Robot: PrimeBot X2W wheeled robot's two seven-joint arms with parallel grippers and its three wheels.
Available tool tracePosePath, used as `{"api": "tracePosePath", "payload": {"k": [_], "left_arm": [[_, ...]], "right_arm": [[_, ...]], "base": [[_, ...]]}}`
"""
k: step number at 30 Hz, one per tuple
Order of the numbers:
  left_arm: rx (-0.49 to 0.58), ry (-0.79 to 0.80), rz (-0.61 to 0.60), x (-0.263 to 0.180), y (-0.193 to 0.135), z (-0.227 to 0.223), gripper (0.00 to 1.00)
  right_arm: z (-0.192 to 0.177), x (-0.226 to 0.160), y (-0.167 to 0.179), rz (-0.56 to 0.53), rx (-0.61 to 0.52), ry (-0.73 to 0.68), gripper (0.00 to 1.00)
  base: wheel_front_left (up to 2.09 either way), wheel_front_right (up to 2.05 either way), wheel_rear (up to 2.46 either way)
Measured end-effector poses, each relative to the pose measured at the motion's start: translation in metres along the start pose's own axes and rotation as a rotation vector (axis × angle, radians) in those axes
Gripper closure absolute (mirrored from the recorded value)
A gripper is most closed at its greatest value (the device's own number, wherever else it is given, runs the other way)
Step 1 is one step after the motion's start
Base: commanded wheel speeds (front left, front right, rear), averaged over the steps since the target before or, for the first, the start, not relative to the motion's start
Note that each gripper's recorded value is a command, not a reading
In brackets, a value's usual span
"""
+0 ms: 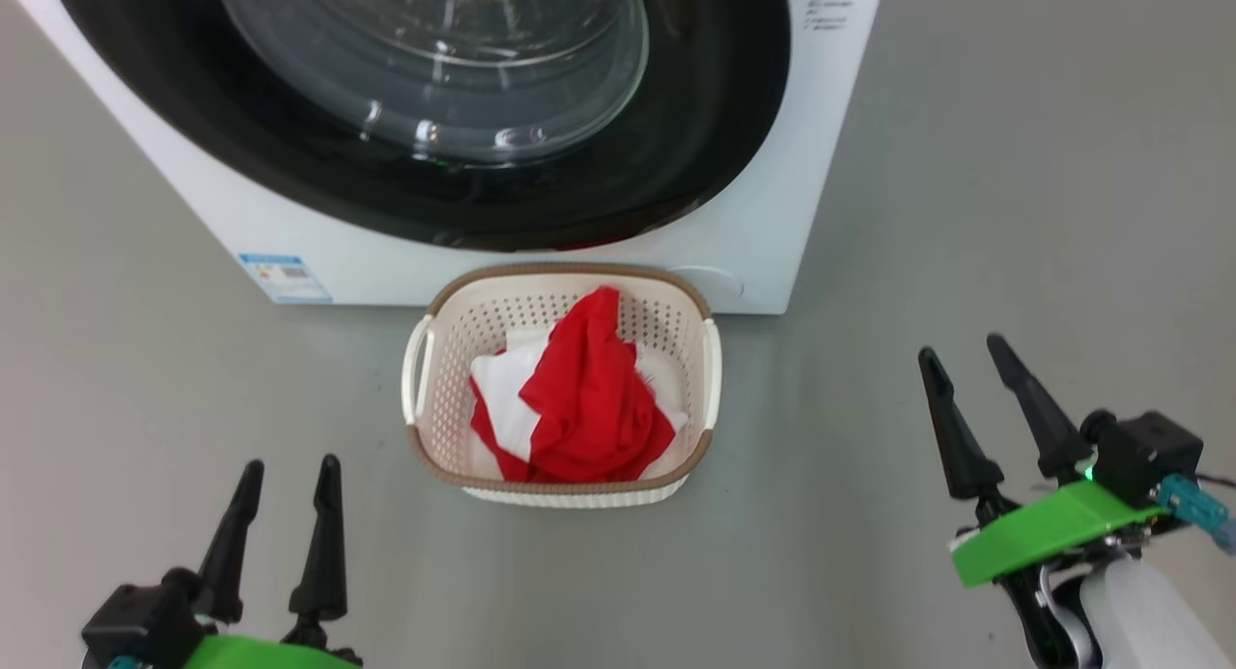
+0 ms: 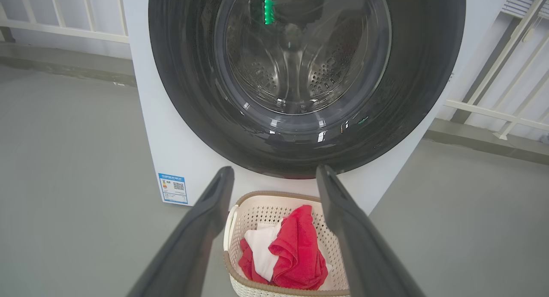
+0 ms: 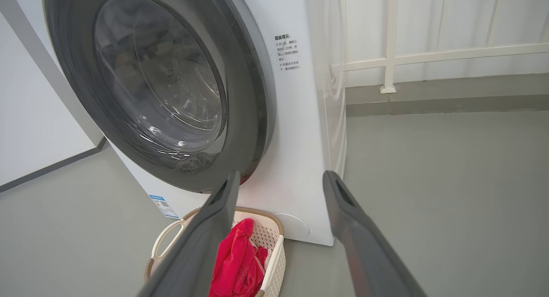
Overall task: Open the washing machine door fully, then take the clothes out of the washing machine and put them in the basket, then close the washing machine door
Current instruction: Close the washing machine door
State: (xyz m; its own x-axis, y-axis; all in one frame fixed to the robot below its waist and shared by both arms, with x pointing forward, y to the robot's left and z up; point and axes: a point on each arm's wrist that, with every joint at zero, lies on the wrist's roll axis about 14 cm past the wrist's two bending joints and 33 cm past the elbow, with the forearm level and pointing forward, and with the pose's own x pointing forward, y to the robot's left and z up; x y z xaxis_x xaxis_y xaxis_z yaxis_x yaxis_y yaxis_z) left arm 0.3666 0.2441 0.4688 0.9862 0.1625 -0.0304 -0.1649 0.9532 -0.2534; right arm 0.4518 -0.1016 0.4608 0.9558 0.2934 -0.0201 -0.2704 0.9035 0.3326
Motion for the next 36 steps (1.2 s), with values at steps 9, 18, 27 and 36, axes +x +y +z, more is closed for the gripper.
{"api": "tracePosePath", "payload": {"k": [9,18,27,36], "left_arm": [[0.009,0.001,-0.033,-0.016,-0.003,0.002,0.00],[0.018,-0.002,-0.085,-0.028,-0.013,0.004,0.00],[0.033,0.003,-0.119,-0.034,-0.020,0.003,0.00],[0.034,-0.005,-0.143,-0.031,-0.028,0.005,0.00]], "right_arm": [[0.005,-0.052,-0.026,-0.107,-0.008,-0.002,0.00],[0.009,-0.100,-0.048,-0.206,-0.014,-0.014,0.00],[0.007,-0.142,-0.071,-0.308,-0.012,-0.016,0.00],[0.007,-0.159,-0.080,-0.353,-0.008,-0.019,0.00]], "base": [[0.00,0.00,0.00],[0.00,0.00,0.00],[0.00,0.00,0.00],[0.00,0.00,0.00]]}}
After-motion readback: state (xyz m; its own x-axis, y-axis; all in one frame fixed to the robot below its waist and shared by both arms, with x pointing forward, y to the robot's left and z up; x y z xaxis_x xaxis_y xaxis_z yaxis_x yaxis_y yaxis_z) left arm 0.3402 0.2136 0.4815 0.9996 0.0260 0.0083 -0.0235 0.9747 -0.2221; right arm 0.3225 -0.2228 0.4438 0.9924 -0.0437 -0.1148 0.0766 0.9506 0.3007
